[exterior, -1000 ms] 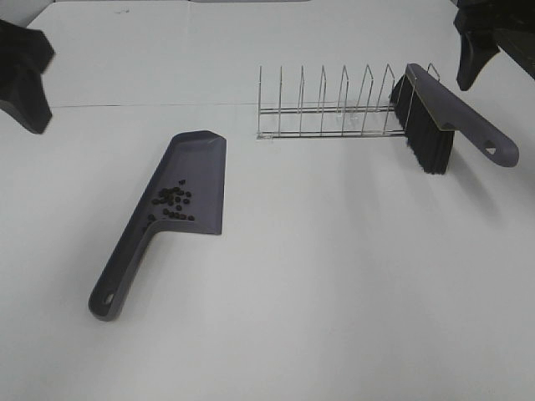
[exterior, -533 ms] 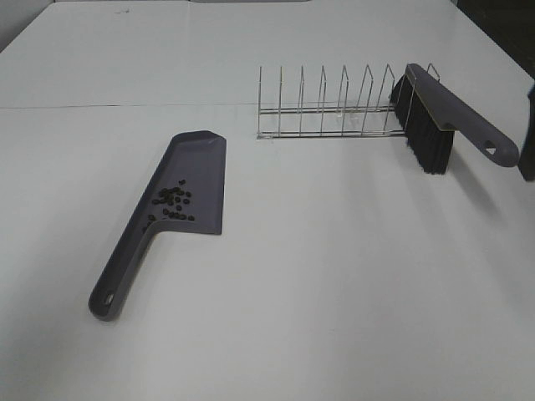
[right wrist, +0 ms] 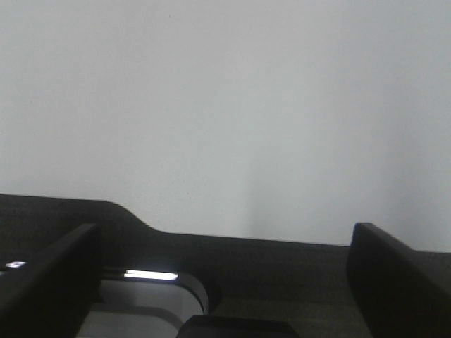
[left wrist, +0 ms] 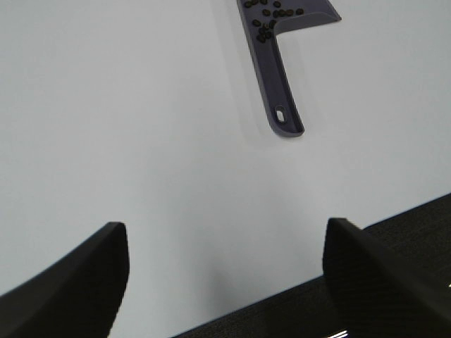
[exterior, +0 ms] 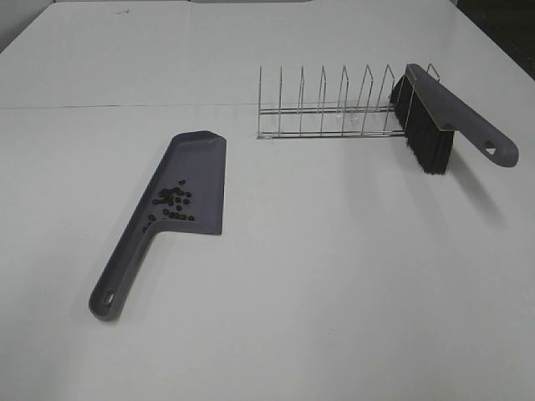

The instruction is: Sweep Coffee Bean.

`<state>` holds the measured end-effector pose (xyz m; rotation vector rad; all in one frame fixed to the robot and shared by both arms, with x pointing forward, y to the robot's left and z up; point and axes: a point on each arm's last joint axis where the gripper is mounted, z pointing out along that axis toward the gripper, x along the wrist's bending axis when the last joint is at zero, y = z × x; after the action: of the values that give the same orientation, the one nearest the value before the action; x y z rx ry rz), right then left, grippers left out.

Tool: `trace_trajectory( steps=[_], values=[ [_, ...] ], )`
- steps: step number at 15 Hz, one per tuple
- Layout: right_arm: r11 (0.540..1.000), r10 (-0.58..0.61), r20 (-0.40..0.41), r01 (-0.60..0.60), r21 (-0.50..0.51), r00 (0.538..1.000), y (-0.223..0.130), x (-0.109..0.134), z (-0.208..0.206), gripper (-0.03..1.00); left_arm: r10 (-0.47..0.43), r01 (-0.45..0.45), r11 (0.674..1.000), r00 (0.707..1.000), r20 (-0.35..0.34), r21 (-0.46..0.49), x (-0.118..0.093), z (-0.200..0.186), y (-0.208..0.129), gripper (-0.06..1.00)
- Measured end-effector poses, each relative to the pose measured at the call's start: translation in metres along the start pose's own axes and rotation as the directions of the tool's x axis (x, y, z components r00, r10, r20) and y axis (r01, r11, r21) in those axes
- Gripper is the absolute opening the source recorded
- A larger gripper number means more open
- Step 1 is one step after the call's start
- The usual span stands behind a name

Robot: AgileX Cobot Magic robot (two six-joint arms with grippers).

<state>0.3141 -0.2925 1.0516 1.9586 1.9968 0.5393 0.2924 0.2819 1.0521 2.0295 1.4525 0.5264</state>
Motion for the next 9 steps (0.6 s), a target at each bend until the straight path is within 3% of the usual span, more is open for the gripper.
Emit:
trace_trajectory(
  steps=[2,4,7,9],
  values=[
    [0.988,-0.035,0.003,0.035,-0.149,0.999,-0.027,0.001,-0.013,0.79,0.035,-0.035,0.999,0.999,0.021,-0.017,-0.001,0.001,-0.01,0.69],
    [0.943,-0.06,0.016,0.062,-0.326,0.998,-0.044,0.001,-0.028,0.79,0.129,-0.128,0.991,0.99,0.057,-0.03,-0.004,-0.001,-0.012,0.69],
    [0.878,-0.09,0.036,0.096,-0.47,0.995,-0.059,0.001,-0.034,0.79,0.19,-0.187,0.981,0.977,0.1,-0.039,-0.009,-0.001,-0.012,0.69],
    [0.855,-0.096,0.037,0.101,-0.509,0.995,-0.062,0.002,-0.034,0.79,0.197,-0.194,0.98,0.975,0.103,-0.041,-0.009,-0.001,-0.012,0.69]
  ],
)
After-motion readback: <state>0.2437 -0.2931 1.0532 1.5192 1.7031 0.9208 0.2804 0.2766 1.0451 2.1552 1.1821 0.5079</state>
